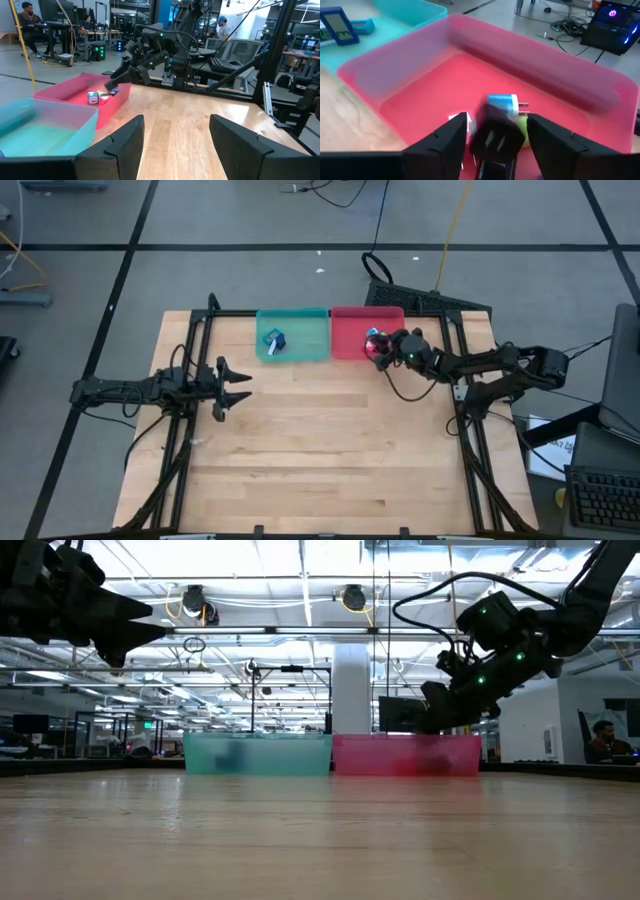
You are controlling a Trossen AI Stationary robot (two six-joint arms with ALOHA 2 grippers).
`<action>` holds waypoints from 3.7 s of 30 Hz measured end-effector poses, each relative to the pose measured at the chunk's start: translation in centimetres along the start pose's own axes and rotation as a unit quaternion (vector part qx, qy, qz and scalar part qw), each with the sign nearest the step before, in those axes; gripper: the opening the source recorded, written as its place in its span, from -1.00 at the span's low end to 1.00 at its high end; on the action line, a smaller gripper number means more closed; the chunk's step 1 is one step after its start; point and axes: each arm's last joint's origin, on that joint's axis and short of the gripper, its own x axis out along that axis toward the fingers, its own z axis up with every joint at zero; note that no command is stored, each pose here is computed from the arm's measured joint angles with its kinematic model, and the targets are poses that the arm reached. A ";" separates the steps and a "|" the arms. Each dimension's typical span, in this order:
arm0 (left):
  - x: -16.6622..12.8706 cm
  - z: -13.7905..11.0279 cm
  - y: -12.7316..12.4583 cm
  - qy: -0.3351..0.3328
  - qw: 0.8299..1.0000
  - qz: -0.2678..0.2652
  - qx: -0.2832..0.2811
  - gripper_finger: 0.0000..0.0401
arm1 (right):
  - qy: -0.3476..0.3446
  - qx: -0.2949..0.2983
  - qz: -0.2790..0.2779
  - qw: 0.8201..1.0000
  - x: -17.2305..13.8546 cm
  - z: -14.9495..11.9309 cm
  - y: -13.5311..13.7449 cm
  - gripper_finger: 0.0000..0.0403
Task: Sort charging adapters and watches
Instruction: Put the black charging adapter in the red bin, then return to Home Position
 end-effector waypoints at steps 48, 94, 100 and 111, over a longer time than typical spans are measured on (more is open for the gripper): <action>0.0 0.0 0.0 0.000 1.000 0.001 -0.001 0.13 | -0.116 0.026 0.575 0.809 -14.8 -0.2 0.7 0.33; 0.0 0.0 0.0 0.000 1.000 0.002 -0.001 0.13 | -0.227 0.039 0.522 0.822 -16.8 -2.5 -0.8 0.33; 0.0 0.0 0.0 -0.001 1.000 0.003 -0.001 0.13 | -0.233 0.031 0.517 0.823 -16.8 -2.4 -0.8 0.33; 0.0 0.0 0.0 0.000 1.000 0.003 -0.001 0.13 | -0.227 0.023 0.426 0.876 -16.1 -2.8 -1.1 0.33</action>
